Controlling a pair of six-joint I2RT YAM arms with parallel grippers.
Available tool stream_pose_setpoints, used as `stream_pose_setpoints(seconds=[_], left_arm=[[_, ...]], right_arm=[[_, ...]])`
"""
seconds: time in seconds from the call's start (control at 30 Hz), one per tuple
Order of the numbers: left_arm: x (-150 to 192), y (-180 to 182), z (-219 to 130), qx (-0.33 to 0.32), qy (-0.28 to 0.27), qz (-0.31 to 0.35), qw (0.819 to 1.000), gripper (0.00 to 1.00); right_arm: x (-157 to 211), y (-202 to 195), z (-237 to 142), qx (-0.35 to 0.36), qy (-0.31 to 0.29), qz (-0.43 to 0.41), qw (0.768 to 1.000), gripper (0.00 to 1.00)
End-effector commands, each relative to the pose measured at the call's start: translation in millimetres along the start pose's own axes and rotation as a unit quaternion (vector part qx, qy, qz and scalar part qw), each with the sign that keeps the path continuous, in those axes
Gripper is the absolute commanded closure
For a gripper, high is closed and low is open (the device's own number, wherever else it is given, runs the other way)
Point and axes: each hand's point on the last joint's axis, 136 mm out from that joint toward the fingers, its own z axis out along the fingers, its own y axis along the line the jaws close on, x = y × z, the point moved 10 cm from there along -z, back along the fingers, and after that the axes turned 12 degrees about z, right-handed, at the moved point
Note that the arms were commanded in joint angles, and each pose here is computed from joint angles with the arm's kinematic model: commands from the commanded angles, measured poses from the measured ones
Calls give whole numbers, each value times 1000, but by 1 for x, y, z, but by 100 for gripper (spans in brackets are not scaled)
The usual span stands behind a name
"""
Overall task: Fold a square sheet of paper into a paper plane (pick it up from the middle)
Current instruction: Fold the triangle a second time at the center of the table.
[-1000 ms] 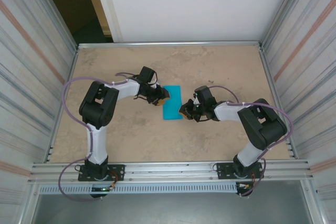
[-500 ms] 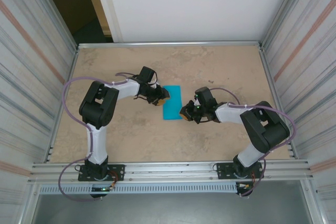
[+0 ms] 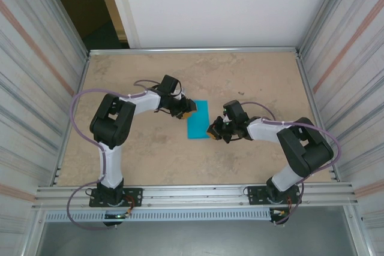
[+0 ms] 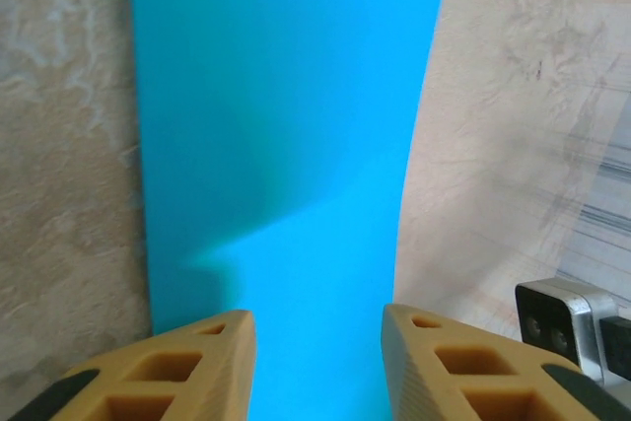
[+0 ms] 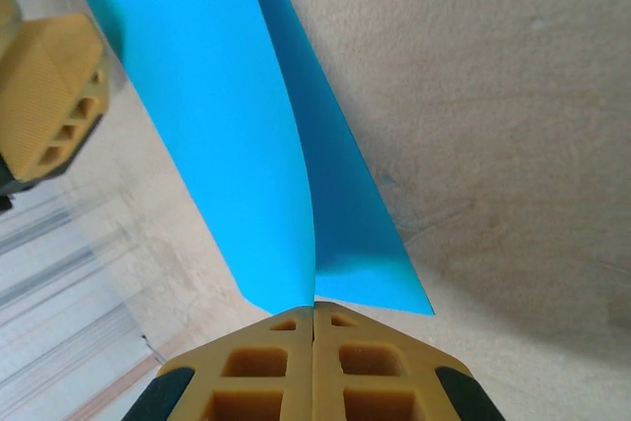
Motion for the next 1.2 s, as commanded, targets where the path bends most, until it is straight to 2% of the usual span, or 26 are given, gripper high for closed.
stream_pose_setpoints(seconds=[0.0, 0.53, 0.8, 1.17], left_arm=[[-12, -11, -7, 8, -14, 48, 999, 60], [-7, 13, 18, -28, 46, 33, 998, 61], [-3, 22, 22, -43, 57, 23, 997, 62], [0, 26, 16, -91, 46, 15, 995, 69]], right_arm=[[5, 5, -7, 6, 6, -14, 1000, 100], [7, 25, -2, -6, 26, -56, 998, 100], [4, 48, 18, -14, 42, -80, 996, 100], [-9, 61, 40, -37, 1, -75, 996, 100]])
